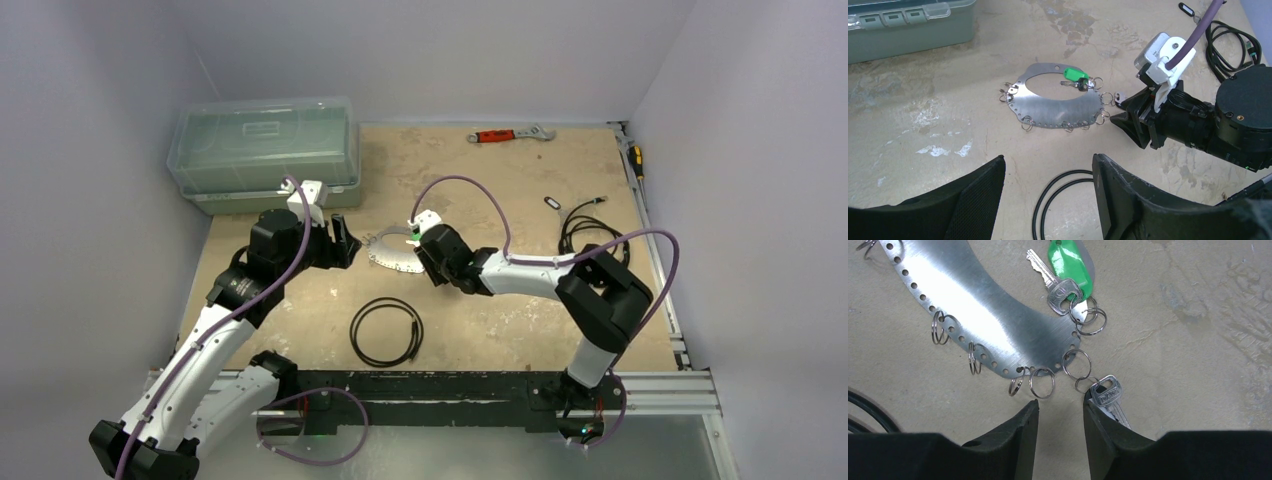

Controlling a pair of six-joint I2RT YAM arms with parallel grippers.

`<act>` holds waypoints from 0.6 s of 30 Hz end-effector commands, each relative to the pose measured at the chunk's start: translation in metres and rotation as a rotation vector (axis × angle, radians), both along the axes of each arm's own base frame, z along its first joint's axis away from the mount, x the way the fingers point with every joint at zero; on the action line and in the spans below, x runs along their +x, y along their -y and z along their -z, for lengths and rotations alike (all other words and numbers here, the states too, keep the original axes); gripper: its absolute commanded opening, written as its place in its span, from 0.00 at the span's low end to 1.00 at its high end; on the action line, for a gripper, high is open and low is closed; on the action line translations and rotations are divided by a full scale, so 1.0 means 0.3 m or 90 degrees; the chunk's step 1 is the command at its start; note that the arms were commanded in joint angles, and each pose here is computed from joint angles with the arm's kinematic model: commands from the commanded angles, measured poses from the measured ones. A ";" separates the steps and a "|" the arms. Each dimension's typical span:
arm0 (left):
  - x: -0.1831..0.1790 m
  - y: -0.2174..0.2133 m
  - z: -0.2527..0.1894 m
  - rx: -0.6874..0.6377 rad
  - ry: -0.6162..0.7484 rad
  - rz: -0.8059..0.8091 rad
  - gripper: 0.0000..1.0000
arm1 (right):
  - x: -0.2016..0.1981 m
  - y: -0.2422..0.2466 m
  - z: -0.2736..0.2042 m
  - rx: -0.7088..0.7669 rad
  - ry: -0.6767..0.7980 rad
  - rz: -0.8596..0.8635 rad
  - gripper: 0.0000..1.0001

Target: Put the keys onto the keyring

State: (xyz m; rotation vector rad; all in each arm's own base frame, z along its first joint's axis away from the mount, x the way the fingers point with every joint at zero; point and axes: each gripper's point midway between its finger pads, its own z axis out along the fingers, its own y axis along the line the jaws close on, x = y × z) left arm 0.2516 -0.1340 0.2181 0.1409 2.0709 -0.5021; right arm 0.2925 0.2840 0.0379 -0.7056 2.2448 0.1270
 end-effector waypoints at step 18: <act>0.009 0.002 -0.021 -0.002 0.021 0.007 0.63 | 0.033 -0.093 -0.003 0.021 -0.002 -0.043 0.38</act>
